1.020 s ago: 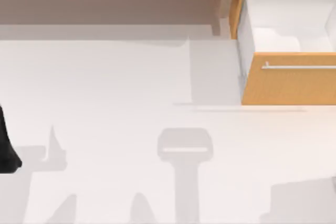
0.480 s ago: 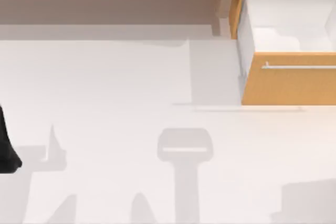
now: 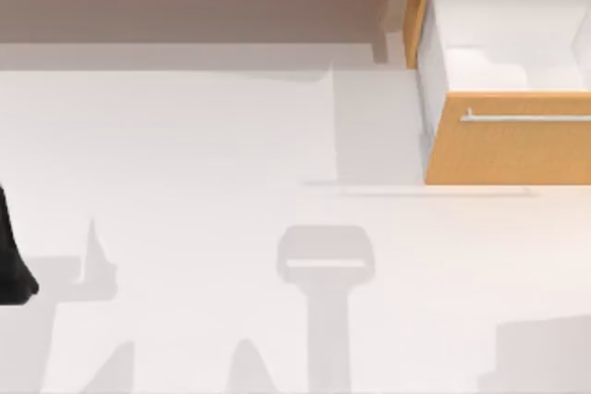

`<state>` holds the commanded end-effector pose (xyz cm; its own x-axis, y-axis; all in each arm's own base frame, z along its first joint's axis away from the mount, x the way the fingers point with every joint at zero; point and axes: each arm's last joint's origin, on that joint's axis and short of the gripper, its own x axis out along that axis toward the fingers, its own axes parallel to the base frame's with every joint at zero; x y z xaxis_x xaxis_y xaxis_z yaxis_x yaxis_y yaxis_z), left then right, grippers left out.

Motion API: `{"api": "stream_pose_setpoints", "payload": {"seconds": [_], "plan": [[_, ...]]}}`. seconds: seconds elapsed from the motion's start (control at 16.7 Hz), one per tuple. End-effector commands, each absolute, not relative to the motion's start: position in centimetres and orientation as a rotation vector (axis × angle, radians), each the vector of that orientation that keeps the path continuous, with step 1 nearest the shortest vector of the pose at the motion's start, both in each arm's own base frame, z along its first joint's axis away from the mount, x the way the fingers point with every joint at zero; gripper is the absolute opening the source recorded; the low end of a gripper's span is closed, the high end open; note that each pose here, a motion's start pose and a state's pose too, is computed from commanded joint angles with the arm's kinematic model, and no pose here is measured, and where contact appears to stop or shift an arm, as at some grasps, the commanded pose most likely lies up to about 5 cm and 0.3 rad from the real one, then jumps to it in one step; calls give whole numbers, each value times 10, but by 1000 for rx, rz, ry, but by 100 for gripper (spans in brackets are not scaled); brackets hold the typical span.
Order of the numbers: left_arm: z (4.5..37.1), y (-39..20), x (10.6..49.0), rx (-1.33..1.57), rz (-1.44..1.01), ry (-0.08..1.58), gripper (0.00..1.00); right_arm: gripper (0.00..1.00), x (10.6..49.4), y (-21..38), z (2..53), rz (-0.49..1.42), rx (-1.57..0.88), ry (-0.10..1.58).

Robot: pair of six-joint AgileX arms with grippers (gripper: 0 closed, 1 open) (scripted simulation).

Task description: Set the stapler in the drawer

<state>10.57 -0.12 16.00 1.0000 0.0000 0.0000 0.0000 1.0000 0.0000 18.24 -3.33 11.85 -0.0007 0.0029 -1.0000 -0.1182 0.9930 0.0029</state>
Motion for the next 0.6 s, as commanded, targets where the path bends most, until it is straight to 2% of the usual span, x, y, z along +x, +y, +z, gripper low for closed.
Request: {"api": "stream_pose_setpoints", "payload": {"seconds": [0.18, 0.6], "plan": [[160, -1, 106, 0, 0, 0, 100, 2, 182, -33, 119, 95, -91, 1569], [160, -1, 106, 0, 0, 0, 100, 0, 182, -33, 119, 95, -91, 1569]]}}
